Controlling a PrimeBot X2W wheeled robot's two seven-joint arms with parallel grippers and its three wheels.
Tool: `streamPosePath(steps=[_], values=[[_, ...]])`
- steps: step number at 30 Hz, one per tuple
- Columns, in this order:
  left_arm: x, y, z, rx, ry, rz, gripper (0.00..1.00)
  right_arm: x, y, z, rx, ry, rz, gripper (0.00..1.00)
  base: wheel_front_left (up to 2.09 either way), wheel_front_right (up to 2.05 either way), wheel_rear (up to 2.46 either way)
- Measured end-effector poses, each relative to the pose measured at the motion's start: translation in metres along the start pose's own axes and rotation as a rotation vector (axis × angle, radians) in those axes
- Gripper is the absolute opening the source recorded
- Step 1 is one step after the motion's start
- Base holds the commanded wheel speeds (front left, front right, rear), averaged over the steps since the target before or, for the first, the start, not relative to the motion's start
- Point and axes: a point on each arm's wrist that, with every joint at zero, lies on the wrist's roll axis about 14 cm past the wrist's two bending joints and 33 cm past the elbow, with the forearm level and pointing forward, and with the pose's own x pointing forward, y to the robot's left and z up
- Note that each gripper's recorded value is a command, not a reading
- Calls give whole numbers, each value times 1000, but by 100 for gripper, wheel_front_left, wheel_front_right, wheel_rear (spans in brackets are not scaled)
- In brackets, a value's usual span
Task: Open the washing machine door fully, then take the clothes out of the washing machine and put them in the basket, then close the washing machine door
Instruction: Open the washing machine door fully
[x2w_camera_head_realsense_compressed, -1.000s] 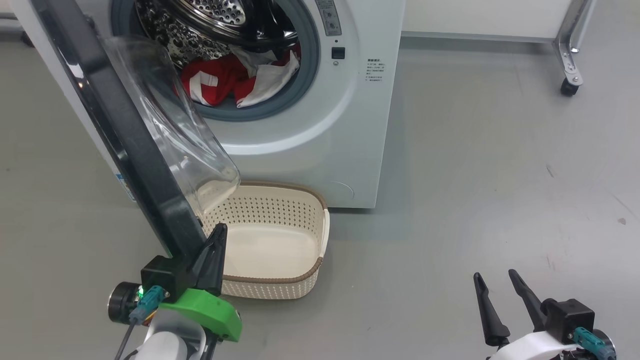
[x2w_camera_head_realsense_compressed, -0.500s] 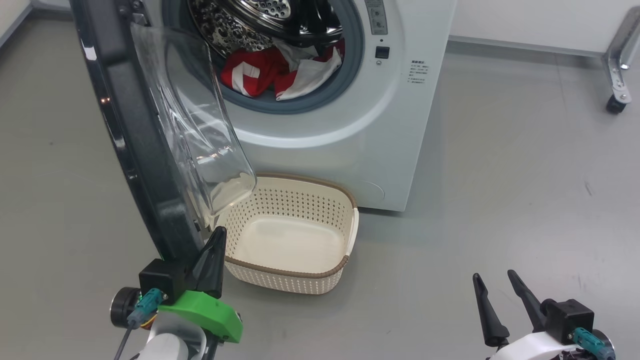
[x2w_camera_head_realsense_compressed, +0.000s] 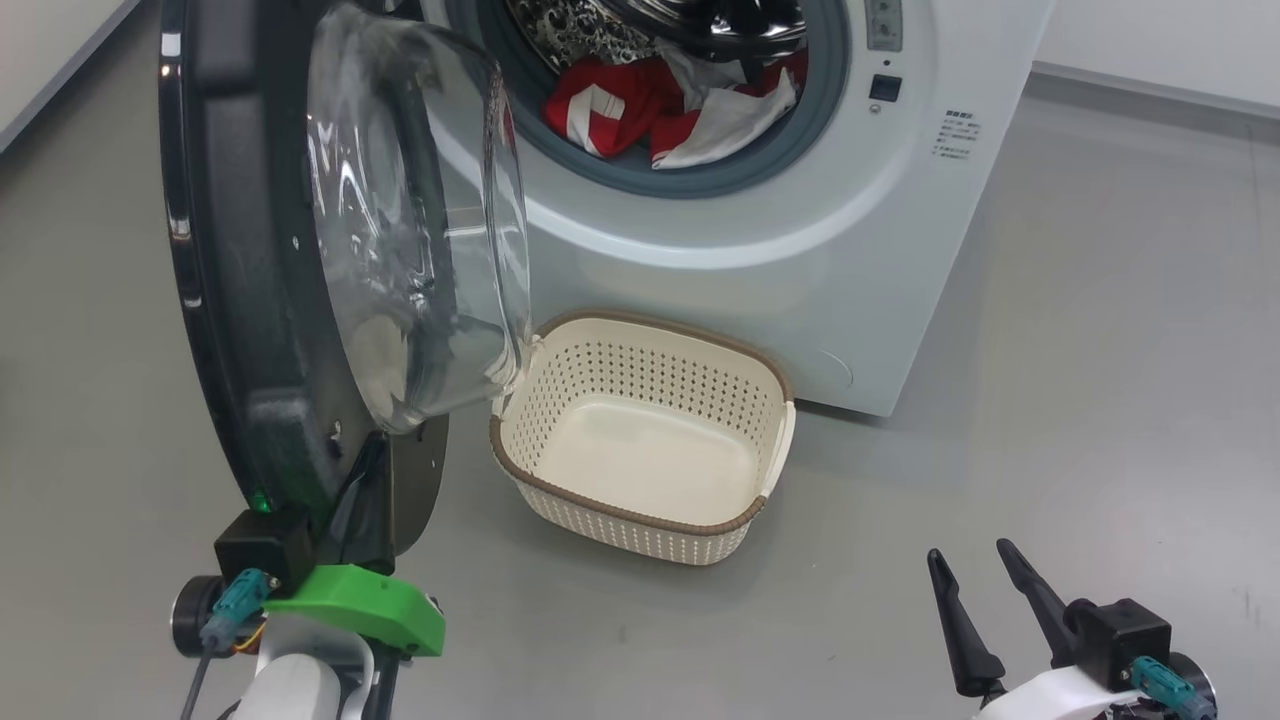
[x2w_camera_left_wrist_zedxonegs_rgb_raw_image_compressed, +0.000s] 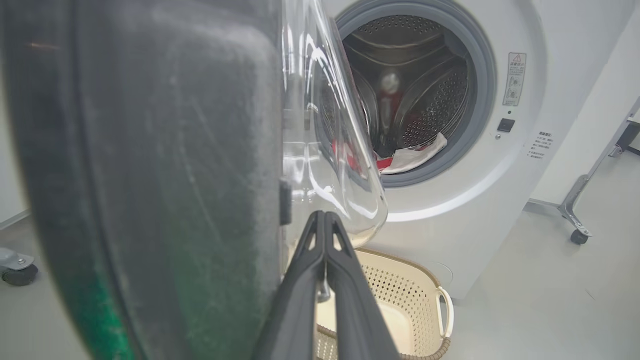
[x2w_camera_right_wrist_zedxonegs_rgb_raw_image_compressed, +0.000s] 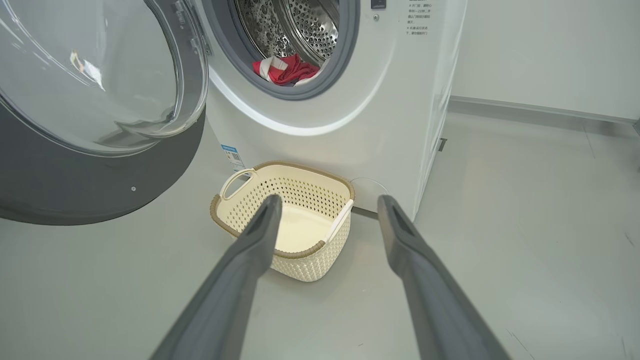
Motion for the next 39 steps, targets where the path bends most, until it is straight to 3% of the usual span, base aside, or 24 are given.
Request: streamPosePath(steps=[24, 39], values=[[-11, 110, 14, -25, -34, 352, 0, 46, 21, -30, -40, 131, 155, 100, 0, 0, 0], [3, 151, 39, 23, -87, 452, 0, 62, 8, -42, -42, 173, 161, 100, 0, 0, 0]])
